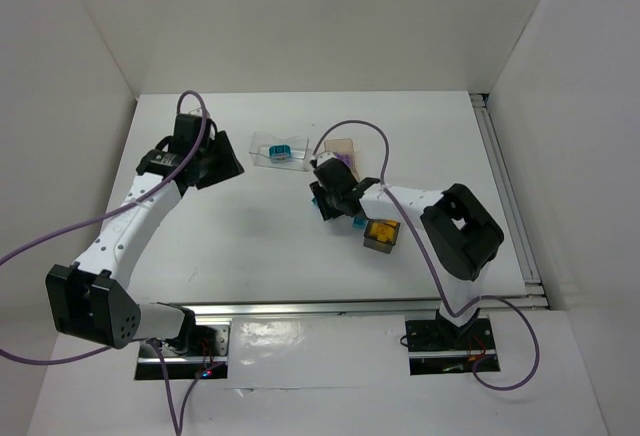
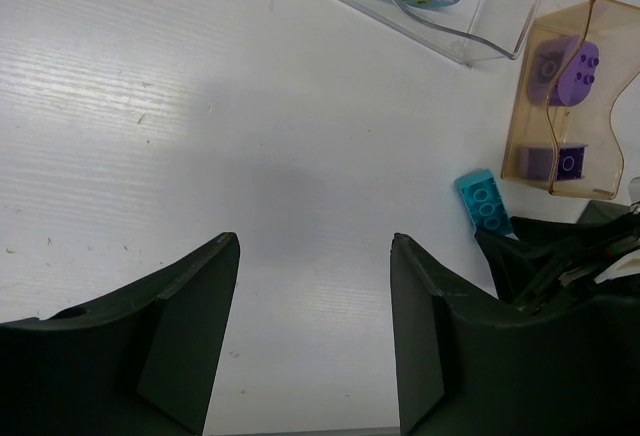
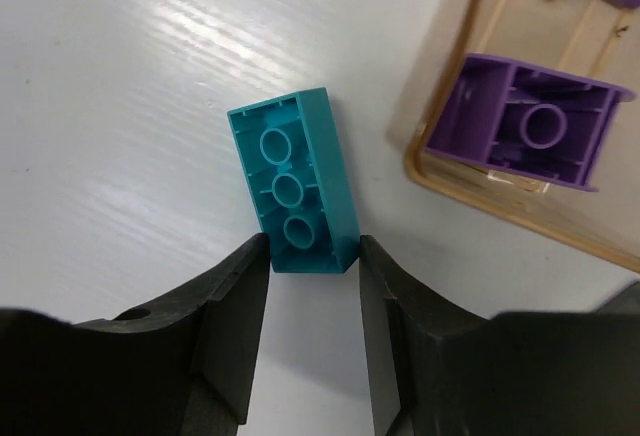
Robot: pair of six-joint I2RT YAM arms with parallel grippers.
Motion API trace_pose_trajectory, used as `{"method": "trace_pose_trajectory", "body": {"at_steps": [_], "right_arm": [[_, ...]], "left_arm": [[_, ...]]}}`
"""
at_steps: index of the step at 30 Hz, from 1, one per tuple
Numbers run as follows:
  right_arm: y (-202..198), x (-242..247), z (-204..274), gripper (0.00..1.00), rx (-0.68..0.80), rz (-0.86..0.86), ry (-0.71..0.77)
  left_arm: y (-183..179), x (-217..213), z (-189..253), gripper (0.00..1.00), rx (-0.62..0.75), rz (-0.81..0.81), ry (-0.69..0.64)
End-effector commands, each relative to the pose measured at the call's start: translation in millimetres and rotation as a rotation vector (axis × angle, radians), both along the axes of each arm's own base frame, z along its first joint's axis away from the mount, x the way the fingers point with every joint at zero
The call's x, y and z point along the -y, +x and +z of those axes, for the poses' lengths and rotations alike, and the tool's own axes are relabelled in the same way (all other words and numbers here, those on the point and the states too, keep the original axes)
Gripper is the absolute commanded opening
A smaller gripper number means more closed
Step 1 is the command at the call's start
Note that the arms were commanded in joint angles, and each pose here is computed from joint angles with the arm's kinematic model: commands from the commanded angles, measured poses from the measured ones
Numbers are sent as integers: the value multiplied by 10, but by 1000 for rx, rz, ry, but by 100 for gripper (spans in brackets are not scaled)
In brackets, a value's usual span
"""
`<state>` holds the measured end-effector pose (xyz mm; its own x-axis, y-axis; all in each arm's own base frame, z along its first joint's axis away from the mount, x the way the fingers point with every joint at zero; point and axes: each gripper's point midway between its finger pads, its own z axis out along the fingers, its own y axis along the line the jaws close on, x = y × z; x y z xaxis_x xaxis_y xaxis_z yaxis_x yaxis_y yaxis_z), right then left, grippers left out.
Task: Sort the legos into containers by color
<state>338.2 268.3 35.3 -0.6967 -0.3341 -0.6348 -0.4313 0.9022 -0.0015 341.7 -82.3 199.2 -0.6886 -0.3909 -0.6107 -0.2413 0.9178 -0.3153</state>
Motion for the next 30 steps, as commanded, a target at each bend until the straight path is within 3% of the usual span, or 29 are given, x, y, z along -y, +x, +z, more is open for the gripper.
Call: {"method": "trace_pose_trajectory", "body": {"at_steps": [1,5,7,8,11,15,21,25,30], "right_arm": [[-76,-88,53,45,17,36,-33],[-78,-163,145,43,26,51,-15],[-116,-231,169,50,17,73,-2],[-89,-258,213,61,25,73,6],[-43,-303,112,73,8,73,-10],[20,-366,-14,76,-8,73,-25],[41,-414,-68,60,-5,84,-43],[64,-455,45,40,16,91,-47],[224,-564,399,36,66,76,23]], "left_arm": [[42,2,17,69,19,-10,-3],[42,2,17,69,19,-10,-3],[42,2,17,69,19,-10,-3],[60,6,31,69,28,-10,-5],[56,21,32,69,27,-16,-12],[63,-14,30,69,27,-14,-5],[59,-88,90,69,47,-8,5],[69,-139,91,69,46,4,-2],[77,-117,108,68,51,-30,-26]]}}
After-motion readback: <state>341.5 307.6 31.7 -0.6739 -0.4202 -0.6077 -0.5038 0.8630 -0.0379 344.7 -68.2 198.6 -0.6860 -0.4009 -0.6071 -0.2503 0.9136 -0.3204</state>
